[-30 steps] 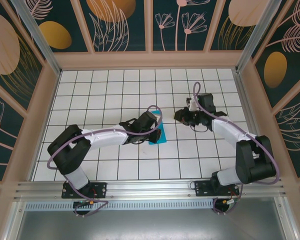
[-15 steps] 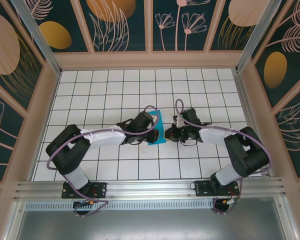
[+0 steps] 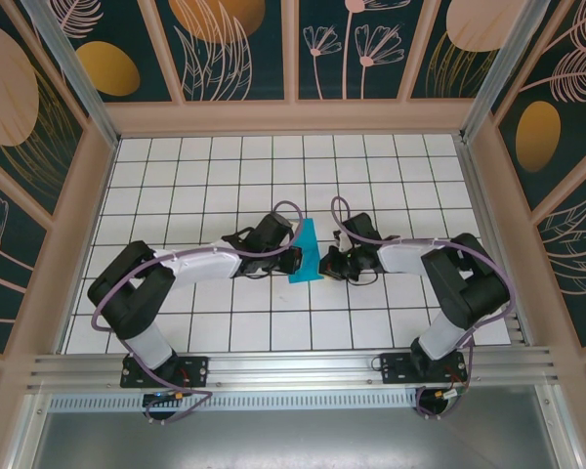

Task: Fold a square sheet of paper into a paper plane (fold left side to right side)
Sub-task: Fold the triangle a second time at the center of the table.

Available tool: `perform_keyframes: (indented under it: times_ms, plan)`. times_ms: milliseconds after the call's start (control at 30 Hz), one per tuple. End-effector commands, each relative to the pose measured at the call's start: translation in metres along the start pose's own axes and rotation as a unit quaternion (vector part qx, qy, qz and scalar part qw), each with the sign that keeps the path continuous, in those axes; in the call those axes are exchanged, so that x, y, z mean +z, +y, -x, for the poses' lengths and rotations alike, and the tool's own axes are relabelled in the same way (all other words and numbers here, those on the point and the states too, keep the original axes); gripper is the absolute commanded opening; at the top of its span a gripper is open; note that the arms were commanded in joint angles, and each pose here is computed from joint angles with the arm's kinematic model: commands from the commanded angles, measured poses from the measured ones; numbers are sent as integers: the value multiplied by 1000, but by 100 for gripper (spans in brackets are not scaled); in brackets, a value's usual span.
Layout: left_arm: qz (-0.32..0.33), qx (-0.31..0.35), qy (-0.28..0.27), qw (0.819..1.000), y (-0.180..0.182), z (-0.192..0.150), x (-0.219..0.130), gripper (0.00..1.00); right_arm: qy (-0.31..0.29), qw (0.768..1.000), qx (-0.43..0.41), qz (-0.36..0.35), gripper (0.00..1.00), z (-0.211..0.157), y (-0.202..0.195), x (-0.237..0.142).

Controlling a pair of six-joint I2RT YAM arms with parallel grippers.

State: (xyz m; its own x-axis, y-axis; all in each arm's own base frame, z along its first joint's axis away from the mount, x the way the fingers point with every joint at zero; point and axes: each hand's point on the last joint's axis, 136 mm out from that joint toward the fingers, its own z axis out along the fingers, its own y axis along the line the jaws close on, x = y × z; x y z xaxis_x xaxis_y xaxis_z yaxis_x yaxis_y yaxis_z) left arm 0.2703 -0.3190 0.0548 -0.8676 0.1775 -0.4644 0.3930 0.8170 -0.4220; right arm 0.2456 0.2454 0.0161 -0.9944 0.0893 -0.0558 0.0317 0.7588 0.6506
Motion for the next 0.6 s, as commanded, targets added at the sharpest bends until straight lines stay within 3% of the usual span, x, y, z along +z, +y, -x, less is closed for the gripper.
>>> perform_keyframes:
  times_ms: [0,200,567]
  plan:
    - [26,14,3,1000,12,4,-3,1,13,999,1,-45,3,-6,-17,5]
    - [69,30,20,997,31,1,5,1,16,998,1,-55,3,-7,-22,6]
    - [82,43,19,996,35,12,15,1,18,998,-3,-56,3,-6,-21,6]
